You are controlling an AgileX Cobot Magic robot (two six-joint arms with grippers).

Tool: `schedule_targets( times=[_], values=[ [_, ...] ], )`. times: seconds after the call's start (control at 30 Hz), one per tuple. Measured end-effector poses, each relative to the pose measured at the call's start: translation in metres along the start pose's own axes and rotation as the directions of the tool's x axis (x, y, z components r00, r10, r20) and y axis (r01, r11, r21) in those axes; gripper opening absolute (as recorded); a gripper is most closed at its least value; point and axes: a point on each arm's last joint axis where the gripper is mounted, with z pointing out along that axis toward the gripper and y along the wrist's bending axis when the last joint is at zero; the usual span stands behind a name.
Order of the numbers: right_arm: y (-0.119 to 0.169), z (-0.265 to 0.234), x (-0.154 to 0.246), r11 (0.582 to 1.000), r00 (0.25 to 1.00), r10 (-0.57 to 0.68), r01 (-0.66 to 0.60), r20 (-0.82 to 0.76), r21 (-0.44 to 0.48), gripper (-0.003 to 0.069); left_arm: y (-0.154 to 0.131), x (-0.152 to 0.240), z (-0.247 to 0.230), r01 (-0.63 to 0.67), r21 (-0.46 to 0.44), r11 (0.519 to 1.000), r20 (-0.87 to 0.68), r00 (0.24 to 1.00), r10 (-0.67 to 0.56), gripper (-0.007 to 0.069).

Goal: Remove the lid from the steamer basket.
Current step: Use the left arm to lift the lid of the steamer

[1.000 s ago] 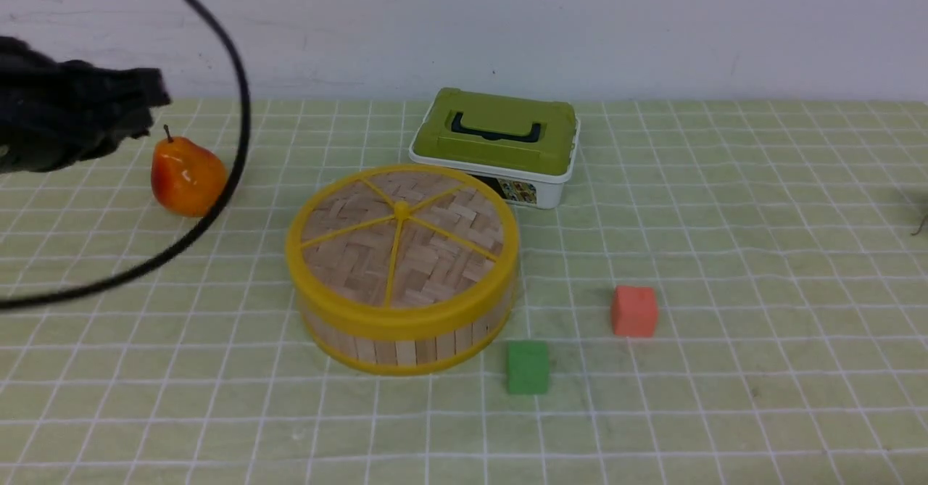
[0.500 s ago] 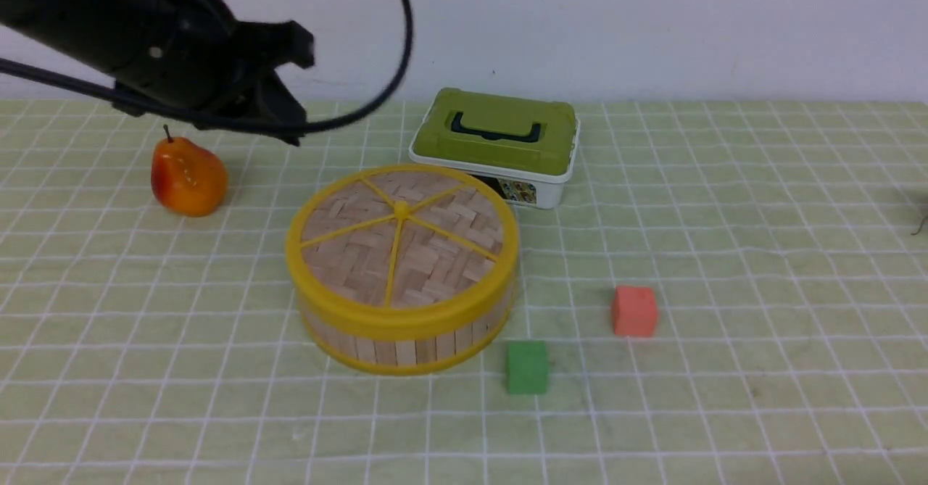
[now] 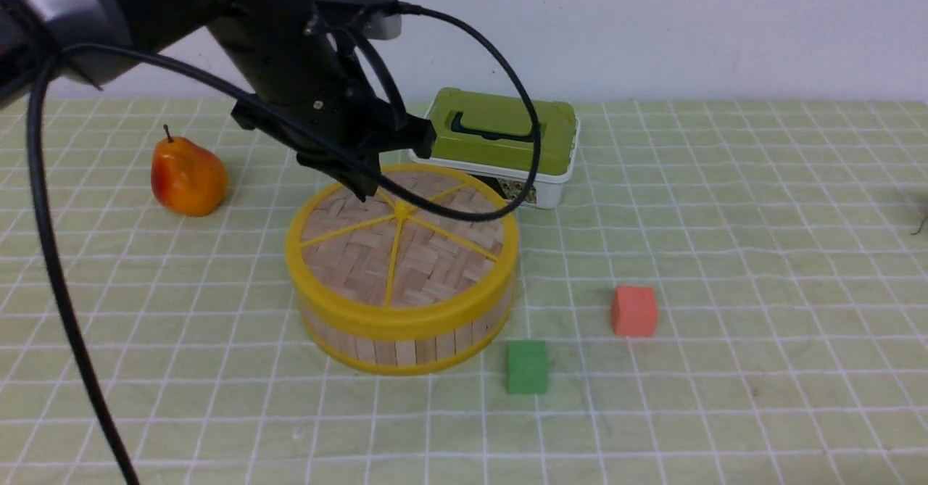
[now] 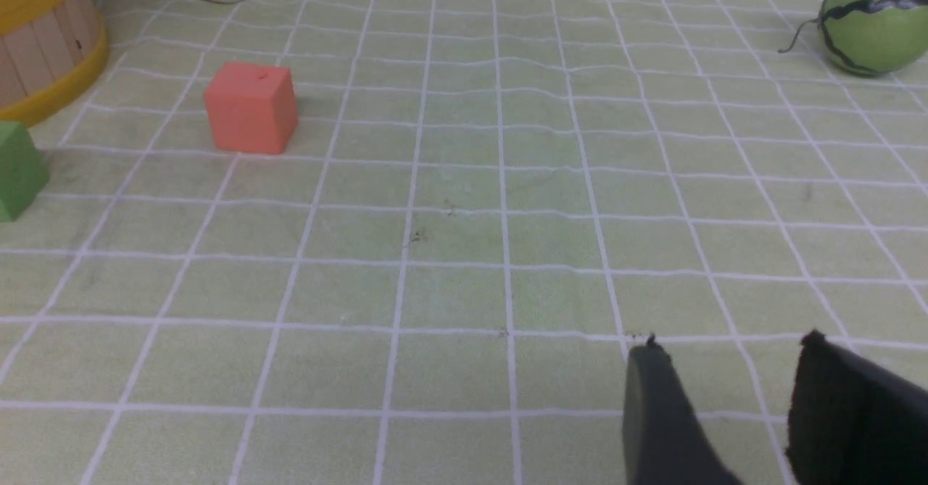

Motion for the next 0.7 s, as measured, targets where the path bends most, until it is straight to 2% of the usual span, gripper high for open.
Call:
schedule_targets(
  times=[0.23, 0.37, 0.5, 0.53, 0.57, 0.6, 0.63, 0.7],
  values=[
    [0.000, 0.000, 0.000, 1.000, 1.000, 0.000, 0.000, 0.000, 0.000, 0.0241, -0.003, -0.021, 0.018, 0.009, -0.005, 1.000, 0.077, 0.997, -0.008, -0.0013],
    [0.000, 0.000, 0.000, 1.000, 1.000, 0.000, 0.000, 0.000, 0.000, 0.0241, -0.001, -0.025, 0.033, 0.051, -0.014, 0.999, 0.110, 0.993, -0.049, 0.0021],
    [0.000, 0.000, 0.000, 1.000, 1.000, 0.000, 0.000, 0.000, 0.000, 0.0241, -0.001, -0.028, 0.043, 0.072, -0.012, 0.997, 0.130, 0.989, -0.070, 0.0174],
    [0.000, 0.000, 0.000, 1.000, 1.000, 0.000, 0.000, 0.000, 0.000, 0.0241, -0.001, -0.028, 0.043, 0.073, -0.012, 0.997, 0.131, 0.989, -0.071, 0.0193],
    [0.000, 0.000, 0.000, 1.000, 1.000, 0.000, 0.000, 0.000, 0.000, 0.0241, -0.001, -0.028, 0.046, 0.074, -0.012, 0.997, 0.130, 0.989, -0.072, 0.0246],
    [0.000, 0.000, 0.000, 1.000, 1.000, 0.000, 0.000, 0.000, 0.000, 0.0241, -0.001, -0.028, 0.047, 0.074, -0.012, 0.997, 0.128, 0.989, -0.072, 0.0264],
    [0.000, 0.000, 0.000, 1.000, 1.000, 0.000, 0.000, 0.000, 0.000, 0.0241, -0.001, -0.027, 0.051, 0.075, -0.012, 0.997, 0.120, 0.990, -0.073, 0.0337],
    [0.000, 0.000, 0.000, 1.000, 1.000, 0.000, 0.000, 0.000, 0.000, 0.0241, -0.001, -0.027, 0.054, 0.076, -0.012, 0.997, 0.115, 0.991, -0.074, 0.0363]
  ],
)
